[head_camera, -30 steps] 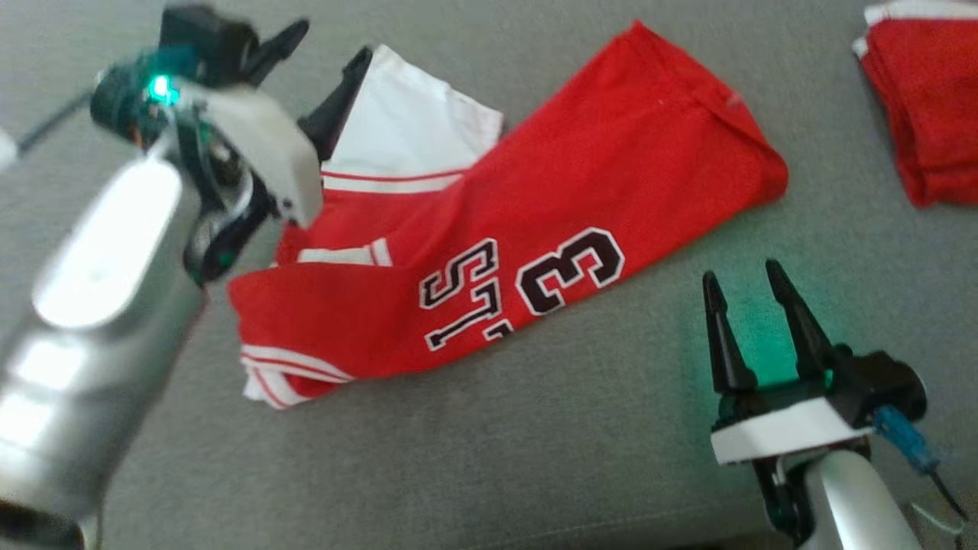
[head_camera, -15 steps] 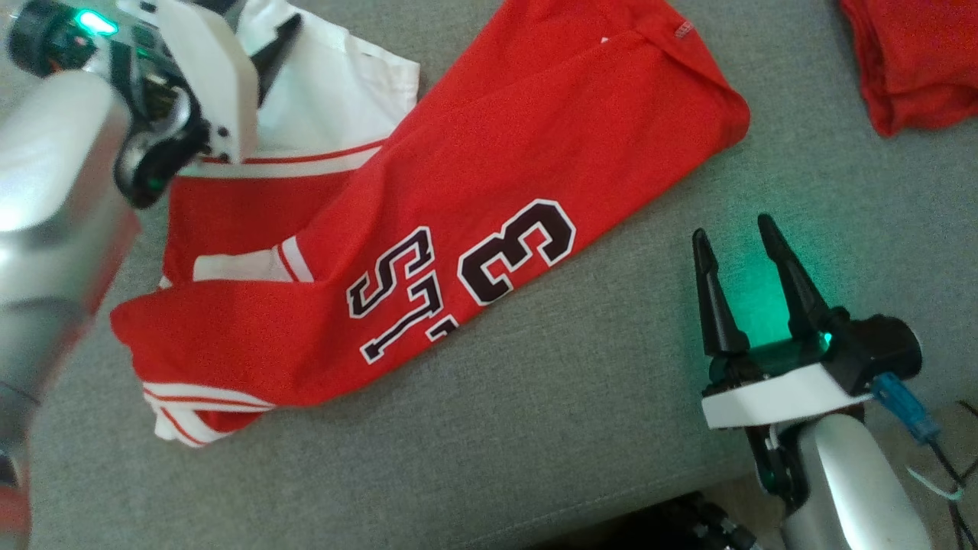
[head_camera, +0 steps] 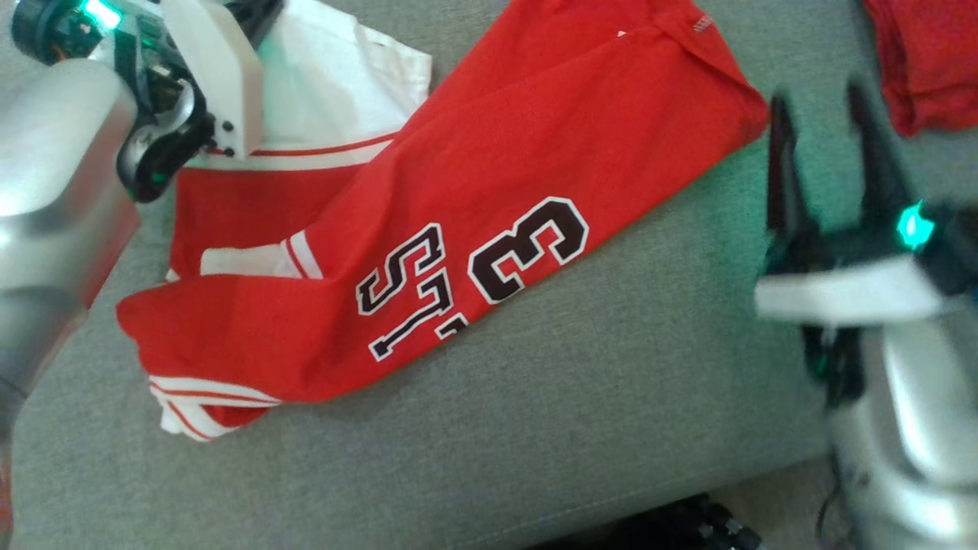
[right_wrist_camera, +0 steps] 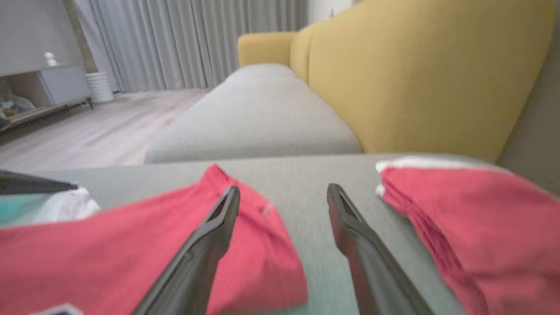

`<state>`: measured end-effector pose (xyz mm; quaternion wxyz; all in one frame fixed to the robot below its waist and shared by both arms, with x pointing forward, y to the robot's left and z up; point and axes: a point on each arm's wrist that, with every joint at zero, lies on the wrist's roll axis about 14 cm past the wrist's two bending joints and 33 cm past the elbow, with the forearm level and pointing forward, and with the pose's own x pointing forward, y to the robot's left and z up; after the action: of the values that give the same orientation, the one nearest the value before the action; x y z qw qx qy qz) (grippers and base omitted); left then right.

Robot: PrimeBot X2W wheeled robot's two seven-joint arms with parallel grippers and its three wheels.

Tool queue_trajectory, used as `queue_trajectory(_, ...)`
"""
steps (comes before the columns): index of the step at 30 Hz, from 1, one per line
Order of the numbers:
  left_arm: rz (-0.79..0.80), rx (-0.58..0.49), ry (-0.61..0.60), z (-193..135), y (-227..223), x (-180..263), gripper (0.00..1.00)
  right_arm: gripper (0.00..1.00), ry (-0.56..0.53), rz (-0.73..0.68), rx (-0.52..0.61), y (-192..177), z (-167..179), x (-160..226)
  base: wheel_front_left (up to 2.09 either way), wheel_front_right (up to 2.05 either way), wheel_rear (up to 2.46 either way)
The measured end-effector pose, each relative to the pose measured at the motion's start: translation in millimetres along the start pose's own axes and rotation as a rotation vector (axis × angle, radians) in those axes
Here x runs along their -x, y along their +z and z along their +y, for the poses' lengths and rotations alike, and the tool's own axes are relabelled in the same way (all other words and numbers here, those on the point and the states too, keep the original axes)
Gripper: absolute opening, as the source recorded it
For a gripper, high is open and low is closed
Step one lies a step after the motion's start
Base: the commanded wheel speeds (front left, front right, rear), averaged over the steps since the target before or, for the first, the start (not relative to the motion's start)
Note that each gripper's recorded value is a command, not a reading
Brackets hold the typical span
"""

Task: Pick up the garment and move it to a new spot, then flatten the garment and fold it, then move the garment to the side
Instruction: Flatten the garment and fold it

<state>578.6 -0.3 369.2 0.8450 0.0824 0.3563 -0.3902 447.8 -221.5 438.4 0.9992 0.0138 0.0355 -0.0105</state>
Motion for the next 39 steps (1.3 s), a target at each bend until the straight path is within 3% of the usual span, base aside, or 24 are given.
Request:
queue_trajectory(4, -0.033, -0.02, -0.016, -4, 3, 6, 0.0, 1.0, 0.147, -0.054, 0.047, 24, 16, -48, 0.0, 0.0, 0.0)
queue_trajectory(9, -0.099, -0.053, -0.02, -5, 19, 21, 0.0, 1.0, 0.33, 0.143, 0.097, -4, 49, -87, 0.0, 0.0, 0.0)
queue_trajectory(14, -0.13, -0.068, -0.004, 1, 22, 35, 0.0, 1.0, 0.395, 0.308, 0.123, -17, 65, -116, 0.0, 0.0, 0.0)
queue_trajectory(19, -0.147, -0.077, 0.009, 5, 23, 43, 0.0, 1.0, 0.42, 0.453, 0.1, -44, 76, -117, 0.0, 0.0, 0.0)
queue_trajectory(20, -0.152, -0.076, 0.012, 7, 24, 44, 0.0, 0.73, 0.423, 0.481, 0.098, -51, 78, -116, 0.0, 0.0, 0.0)
queue_trajectory(21, -0.161, -0.078, 0.017, 9, 26, 46, 0.0, 0.17, 0.428, 0.502, 0.097, -55, 80, -117, 0.0, 0.0, 0.0)
queue_trajectory(22, -0.184, -0.083, 0.024, 12, 30, 48, 0.0, 0.0, 0.435, 0.499, 0.109, -57, 80, -121, 0.0, 0.0, 0.0)
queue_trajectory(29, -0.348, -0.116, 0.071, 20, 56, 63, 0.0, 0.0, 0.439, 0.248, 0.112, -6, 82, -145, 0.0, 0.0, 0.0)
queue_trajectory(33, -0.501, -0.171, 0.111, 22, 95, 90, 0.0, 0.0, 0.411, 0.147, 0.087, 28, 72, -144, 0.0, 0.0, 0.0)
queue_trajectory(35, -0.593, -0.207, 0.135, 23, 122, 111, 0.0, 0.0, 0.384, 0.082, 0.069, 57, 62, -145, 0.0, 0.0, 0.0)
queue_trajectory(39, -0.753, -0.274, 0.167, 14, 175, 162, 0.0, 0.0, 0.346, -0.142, 0.047, 150, 39, -139, 0.0, 0.0, 0.0)
